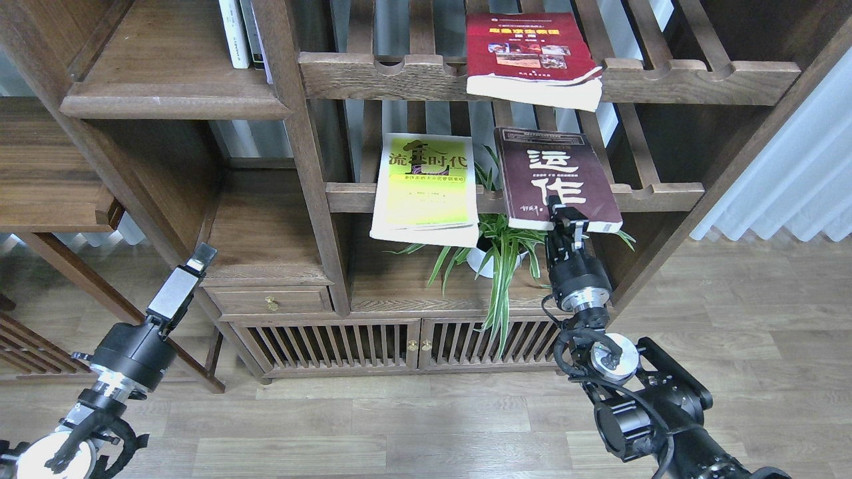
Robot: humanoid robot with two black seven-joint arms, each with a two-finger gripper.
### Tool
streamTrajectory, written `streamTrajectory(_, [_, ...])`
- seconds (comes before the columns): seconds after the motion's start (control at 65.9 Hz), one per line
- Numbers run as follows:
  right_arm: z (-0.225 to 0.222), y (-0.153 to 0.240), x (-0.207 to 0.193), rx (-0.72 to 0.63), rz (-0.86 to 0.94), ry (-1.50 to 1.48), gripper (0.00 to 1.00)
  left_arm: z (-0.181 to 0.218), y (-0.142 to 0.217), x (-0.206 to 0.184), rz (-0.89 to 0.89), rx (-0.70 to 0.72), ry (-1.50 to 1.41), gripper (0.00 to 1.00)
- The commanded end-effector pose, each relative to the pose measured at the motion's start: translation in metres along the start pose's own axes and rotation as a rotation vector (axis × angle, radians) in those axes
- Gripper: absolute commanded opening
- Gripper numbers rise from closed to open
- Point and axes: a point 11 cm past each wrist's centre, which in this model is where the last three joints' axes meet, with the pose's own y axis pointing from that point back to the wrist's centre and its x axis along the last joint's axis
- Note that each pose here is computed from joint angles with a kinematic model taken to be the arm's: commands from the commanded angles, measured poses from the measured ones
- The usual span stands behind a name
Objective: Organize books on shelf
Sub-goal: 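Reach the right gripper under the maroon book and grasp its bottom edge, then pull the maroon book off the shelf and lower it toward the robot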
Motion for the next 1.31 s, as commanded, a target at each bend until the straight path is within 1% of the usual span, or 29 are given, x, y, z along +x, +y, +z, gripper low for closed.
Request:
streamTrajectory(0.0, [-0.010, 0.012, -0.008, 0.051, -0.030, -0.075, 0.05, -0.001, 0.000, 0.001, 0.002, -0.001, 0.002, 1.00])
streamTrajectory(0.121, [-0.019, 0.039, -0.013, 0.100, -0.085, -0.150, 0.05, -0.001, 0.001, 0.001, 0.005, -0.002, 0.003, 1.00])
streamTrajectory(0.258, [-0.032, 0.069, 0.004, 0.144, -0.029, -0.178, 0.05, -0.004, 0.004, 0.004, 0.014, 0.005, 0.009, 1.00])
streamTrajectory(0.379, [-0.070, 0.098, 0.019, 0.201, 0.040, -0.147, 0.05, -0.007, 0.006, 0.005, 0.019, 0.011, 0.014, 1.00])
streamTrajectory(0.395, [-0.084, 0.116, 0.028, 0.220, 0.084, -0.126, 0.05, -0.008, 0.007, 0.006, 0.023, 0.011, 0.017, 1.00])
streamTrajectory(0.531, [-0.092, 0.155, 0.049, 0.215, 0.175, -0.105, 0.05, -0.018, 0.009, 0.011, 0.041, 0.026, 0.035, 1.00])
streamTrajectory(0.653, [-0.086, 0.176, 0.060, 0.183, 0.227, -0.106, 0.06, -0.031, 0.015, 0.021, 0.075, 0.043, 0.065, 1.00])
streamTrajectory(0.789, [-0.062, 0.186, 0.071, 0.099, 0.272, -0.122, 0.06, -0.046, 0.022, 0.034, 0.120, 0.052, 0.100, 1.00])
streamTrajectory(0.926, [-0.025, 0.193, 0.080, -0.021, 0.315, -0.142, 0.06, -0.077, 0.035, 0.057, 0.200, 0.118, 0.174, 1.00])
streamTrajectory(1.047, [0.007, 0.193, 0.086, -0.137, 0.339, -0.142, 0.07, -0.097, 0.044, 0.068, 0.242, 0.168, 0.209, 1.00])
streamTrajectory(1.123, [0.028, 0.195, 0.094, -0.221, 0.364, -0.134, 0.08, -0.100, 0.048, 0.072, 0.257, 0.171, 0.226, 1.00])
streamTrajectory(1.138, [0.044, 0.194, 0.098, -0.284, 0.376, -0.129, 0.09, -0.101, 0.049, 0.071, 0.257, 0.162, 0.254, 1.00])
streamTrajectory(1.29, [0.076, 0.191, 0.103, -0.392, 0.380, -0.145, 0.08, -0.119, 0.049, 0.060, 0.230, 0.189, 0.361, 1.00])
